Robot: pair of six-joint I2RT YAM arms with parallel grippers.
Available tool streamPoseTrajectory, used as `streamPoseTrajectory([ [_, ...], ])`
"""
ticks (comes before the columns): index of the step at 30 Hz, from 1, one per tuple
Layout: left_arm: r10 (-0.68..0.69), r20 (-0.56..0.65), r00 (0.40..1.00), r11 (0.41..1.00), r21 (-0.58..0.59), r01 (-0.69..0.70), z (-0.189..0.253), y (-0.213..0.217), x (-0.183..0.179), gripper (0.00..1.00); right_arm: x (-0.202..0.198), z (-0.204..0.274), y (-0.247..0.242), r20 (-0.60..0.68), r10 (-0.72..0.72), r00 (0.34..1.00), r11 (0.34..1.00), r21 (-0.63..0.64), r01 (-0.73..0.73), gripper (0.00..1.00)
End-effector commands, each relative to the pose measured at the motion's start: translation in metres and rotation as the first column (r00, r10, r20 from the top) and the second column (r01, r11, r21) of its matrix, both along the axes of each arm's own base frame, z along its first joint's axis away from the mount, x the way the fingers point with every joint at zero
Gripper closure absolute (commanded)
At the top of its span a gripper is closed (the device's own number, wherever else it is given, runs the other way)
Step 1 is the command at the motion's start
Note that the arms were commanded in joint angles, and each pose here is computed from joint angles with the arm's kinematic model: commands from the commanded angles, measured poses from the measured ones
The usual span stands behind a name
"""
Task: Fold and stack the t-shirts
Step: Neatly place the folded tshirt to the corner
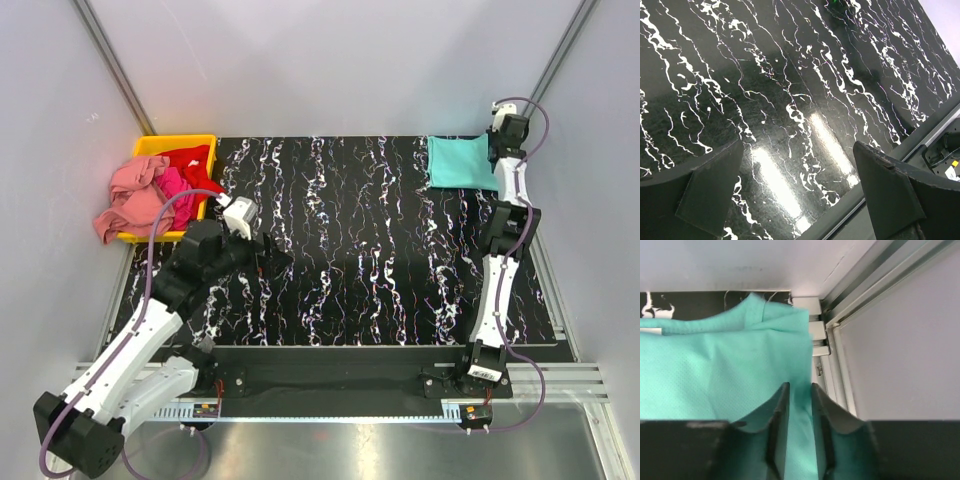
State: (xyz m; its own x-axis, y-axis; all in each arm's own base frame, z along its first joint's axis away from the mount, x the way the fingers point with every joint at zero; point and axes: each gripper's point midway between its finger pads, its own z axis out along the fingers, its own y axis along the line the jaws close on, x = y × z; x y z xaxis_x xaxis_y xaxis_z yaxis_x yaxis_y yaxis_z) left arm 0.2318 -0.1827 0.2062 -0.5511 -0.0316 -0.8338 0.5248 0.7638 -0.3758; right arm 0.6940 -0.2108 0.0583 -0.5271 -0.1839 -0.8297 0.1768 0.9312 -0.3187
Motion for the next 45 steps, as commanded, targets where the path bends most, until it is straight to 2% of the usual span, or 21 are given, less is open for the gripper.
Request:
streamPoseTrajectory([
  [1,-0.011,0.059,0.998,0.999,-0.049,0.014,0.021,-0.007,0.007,0.01,0.021,0.043,0.001,0.139,0.056,0.989,0.998,-0.04,-0.051,0.66],
  [5,-0.021,0.062,0.998,0.997,-0.073,0.026,0.026,-0.009,0.002,0.01,0.023,0.06,0.009,0.171,0.079,0.982,0.997,-0.006,-0.08,0.36],
  [7,-0.025,0.084,0.996,0.996,-0.089,0.032,0.034,-0.008,-0.003,0.01,0.019,0.069,0.012,0.169,0.068,0.983,0.997,0.015,-0.072,0.17],
  [10,-0.012,0.153,0.988,0.994,-0.101,0.028,0.057,-0.003,-0.006,0.01,0.002,0.104,0.011,0.167,-0.036,0.985,0.998,0.048,0.029,0.1],
  [12,0.027,0.196,0.98,0.996,-0.091,-0.01,0.071,0.005,-0.003,0.01,-0.018,0.15,0.016,0.198,-0.133,0.971,0.985,0.132,0.108,0.0],
  [13,0.048,0.253,0.966,0.995,-0.097,-0.024,0.092,0.009,-0.001,0.01,-0.035,0.14,0.024,0.122,-0.161,0.979,0.974,0.183,0.137,0.0],
  [14,0.081,0.274,0.958,0.993,-0.11,-0.052,0.104,0.013,0.002,0.01,-0.052,0.187,0.037,0.172,-0.201,0.964,0.948,0.281,0.148,0.0],
  [16,0.215,0.299,0.93,0.972,-0.159,-0.173,0.135,0.029,0.014,0.01,-0.088,0.196,0.069,0.082,-0.202,0.976,0.91,0.385,0.156,0.0],
  [17,0.252,0.283,0.925,0.963,-0.166,-0.211,0.139,0.034,0.018,0.01,-0.121,0.22,0.089,0.071,-0.22,0.973,0.875,0.455,0.165,0.0],
  [18,0.295,0.265,0.918,0.952,-0.166,-0.258,0.141,0.038,0.025,0.01,-0.141,0.227,0.103,0.05,-0.216,0.975,0.86,0.483,0.165,0.0],
  [19,0.306,0.259,0.916,0.947,-0.178,-0.266,0.154,0.039,0.024,0.01,-0.17,0.199,0.12,-0.057,-0.208,0.976,0.843,0.495,0.208,0.0],
  [20,0.312,0.25,0.917,0.946,-0.177,-0.273,0.157,0.04,0.024,0.01,-0.203,0.244,0.141,0.008,-0.231,0.973,0.828,0.526,0.193,0.0],
  [21,0.316,0.237,0.919,0.943,-0.182,-0.278,0.161,0.04,0.024,0.01,-0.223,0.247,0.157,-0.014,-0.218,0.976,0.816,0.545,0.19,0.0],
  [22,0.316,0.223,0.922,0.941,-0.199,-0.275,0.167,0.037,0.024,0.01,-0.248,0.241,0.173,-0.074,-0.19,0.979,0.801,0.565,0.198,0.0],
  [24,0.292,0.197,0.936,0.944,-0.216,-0.249,0.17,0.033,0.017,0.01,-0.295,0.249,0.226,-0.088,-0.041,0.995,0.732,0.675,0.09,0.0],
  [25,0.284,0.177,0.942,0.942,-0.233,-0.24,0.17,0.031,0.013,0.01,-0.315,0.233,0.24,-0.13,0.004,0.992,0.708,0.701,0.089,0.0],
  [28,0.249,0.152,0.956,0.944,-0.259,-0.205,0.166,0.025,0.002,0.01,-0.374,0.269,0.278,-0.016,0.095,0.995,0.581,0.813,-0.042,0.0],
  [31,0.183,0.132,0.974,0.956,-0.256,-0.145,0.156,0.017,-0.008,0.01,-0.414,0.281,0.293,0.071,0.126,0.99,0.499,0.857,-0.125,0.0],
  [33,0.128,0.126,0.984,0.962,-0.256,-0.093,0.15,0.011,-0.017,0.01,-0.429,0.285,0.298,0.119,0.152,0.981,0.477,0.861,-0.179,0.0],
  [37,0.096,0.156,0.983,0.97,-0.237,-0.057,0.142,0.014,-0.029,0.01,-0.449,0.274,0.3,0.125,0.167,0.978,0.48,0.856,-0.191,0.0],
  [45,0.114,0.182,0.977,0.97,-0.232,-0.07,0.138,0.028,-0.048,0.01,-0.46,0.267,0.299,0.105,0.191,0.976,0.504,0.843,-0.189,0.0],
])
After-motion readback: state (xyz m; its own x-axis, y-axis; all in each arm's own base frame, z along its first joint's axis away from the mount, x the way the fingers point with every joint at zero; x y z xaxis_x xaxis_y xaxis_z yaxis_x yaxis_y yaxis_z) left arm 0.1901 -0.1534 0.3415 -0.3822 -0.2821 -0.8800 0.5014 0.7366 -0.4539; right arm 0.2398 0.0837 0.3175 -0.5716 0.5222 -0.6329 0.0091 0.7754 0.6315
